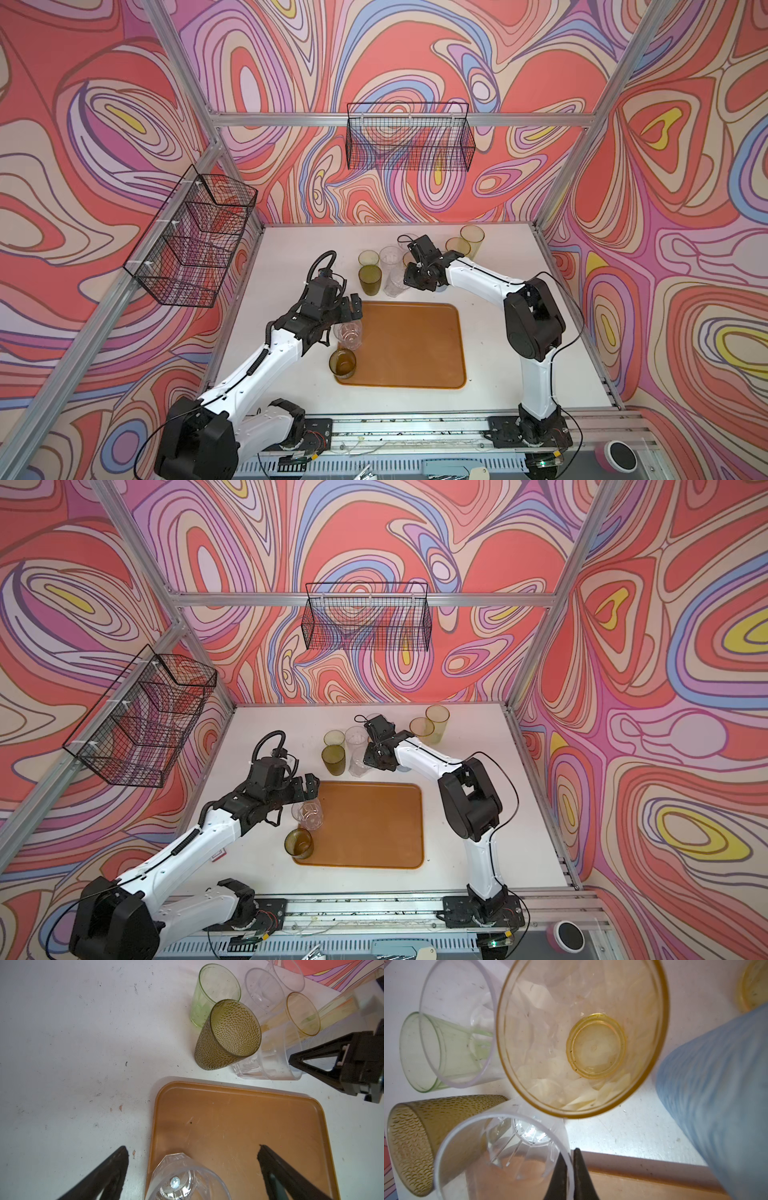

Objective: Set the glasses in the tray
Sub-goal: 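Lower the right gripper into the clear glass rim and close on it, then lift the clear glass with the right gripper and carry it over the tray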

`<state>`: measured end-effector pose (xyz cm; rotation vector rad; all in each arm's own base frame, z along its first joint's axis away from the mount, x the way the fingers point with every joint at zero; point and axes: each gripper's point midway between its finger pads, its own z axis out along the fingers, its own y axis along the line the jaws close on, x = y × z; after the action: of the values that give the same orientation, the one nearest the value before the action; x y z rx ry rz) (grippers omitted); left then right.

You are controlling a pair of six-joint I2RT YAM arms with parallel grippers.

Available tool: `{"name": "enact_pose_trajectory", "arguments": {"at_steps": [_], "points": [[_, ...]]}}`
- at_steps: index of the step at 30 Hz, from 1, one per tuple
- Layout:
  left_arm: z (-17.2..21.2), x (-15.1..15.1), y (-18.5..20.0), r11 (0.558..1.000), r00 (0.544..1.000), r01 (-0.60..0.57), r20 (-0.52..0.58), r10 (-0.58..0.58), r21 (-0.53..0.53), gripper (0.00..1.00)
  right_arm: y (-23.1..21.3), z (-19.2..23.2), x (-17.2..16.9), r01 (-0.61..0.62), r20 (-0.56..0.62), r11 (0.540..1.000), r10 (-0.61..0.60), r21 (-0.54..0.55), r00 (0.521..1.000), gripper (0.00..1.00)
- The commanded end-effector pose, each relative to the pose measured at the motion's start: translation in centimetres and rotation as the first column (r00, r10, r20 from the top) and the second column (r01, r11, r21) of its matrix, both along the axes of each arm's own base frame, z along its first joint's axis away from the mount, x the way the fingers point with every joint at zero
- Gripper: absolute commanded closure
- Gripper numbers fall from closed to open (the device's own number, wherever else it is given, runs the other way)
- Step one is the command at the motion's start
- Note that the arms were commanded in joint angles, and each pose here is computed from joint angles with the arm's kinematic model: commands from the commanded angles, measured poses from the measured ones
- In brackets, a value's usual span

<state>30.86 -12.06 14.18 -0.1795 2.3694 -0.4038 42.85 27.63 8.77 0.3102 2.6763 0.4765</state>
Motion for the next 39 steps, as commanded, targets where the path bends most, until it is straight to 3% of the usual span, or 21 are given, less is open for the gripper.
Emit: {"name": "enact_pose_trajectory", "arguments": {"at_steps": [1, 20, 29, 39], "points": [[-0.4, 0.0, 0.2, 1.0, 1.0, -0.016, -0.005, 0.016, 0.004, 0.0, -0.7, 1.1, -0.4, 0.004, 0.017, 1.0, -0.004, -0.006, 1.0, 1.0], [0.0, -0.2, 1.4, 0.997, 0.997, -0.074, 0.027, 0.074, 0.014, 0.0, -1.3, 4.7, -1.3, -0.036, 0.078, 0.998, 0.039, -0.042, 0.996, 1.0], [0.6, -0.5, 0.4, 0.999, 0.999, -0.036, 0.028, 0.037, -0.033, 0.0, -1.4, 6.9, -3.2, -0.057, 0.12, 0.994, 0.068, -0.092, 0.99, 1.0], [2.0, -1.3, 0.3, 0.996, 0.999, -0.041, 0.03, 0.043, -0.08, 0.0, 0.8, 9.1, -7.2, -0.166, 0.157, 0.976, 0.188, -0.143, 0.969, 1.0]]}}
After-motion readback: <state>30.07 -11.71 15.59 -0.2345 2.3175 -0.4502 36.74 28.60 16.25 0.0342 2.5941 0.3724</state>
